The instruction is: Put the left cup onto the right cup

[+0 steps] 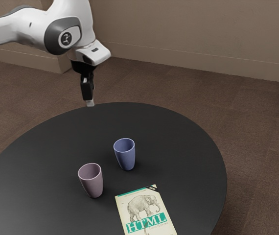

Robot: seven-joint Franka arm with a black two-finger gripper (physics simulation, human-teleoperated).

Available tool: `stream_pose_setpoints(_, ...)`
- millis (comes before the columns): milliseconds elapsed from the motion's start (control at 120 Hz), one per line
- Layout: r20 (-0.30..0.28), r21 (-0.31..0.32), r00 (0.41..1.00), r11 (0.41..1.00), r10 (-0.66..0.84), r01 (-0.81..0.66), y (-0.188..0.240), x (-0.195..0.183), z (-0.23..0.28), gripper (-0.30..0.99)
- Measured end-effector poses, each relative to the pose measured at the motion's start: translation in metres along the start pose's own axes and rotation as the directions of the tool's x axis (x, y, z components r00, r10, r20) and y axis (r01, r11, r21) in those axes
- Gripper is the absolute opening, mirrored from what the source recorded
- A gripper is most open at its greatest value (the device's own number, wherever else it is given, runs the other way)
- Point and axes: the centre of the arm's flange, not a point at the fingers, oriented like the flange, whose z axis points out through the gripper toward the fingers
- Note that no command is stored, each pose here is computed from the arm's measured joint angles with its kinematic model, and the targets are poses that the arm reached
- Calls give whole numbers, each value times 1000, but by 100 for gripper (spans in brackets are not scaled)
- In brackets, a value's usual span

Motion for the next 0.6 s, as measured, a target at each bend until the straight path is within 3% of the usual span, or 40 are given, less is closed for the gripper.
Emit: stream_pose_setpoints(600,43,-98,994,989,-105,109,30,-40,124,69)
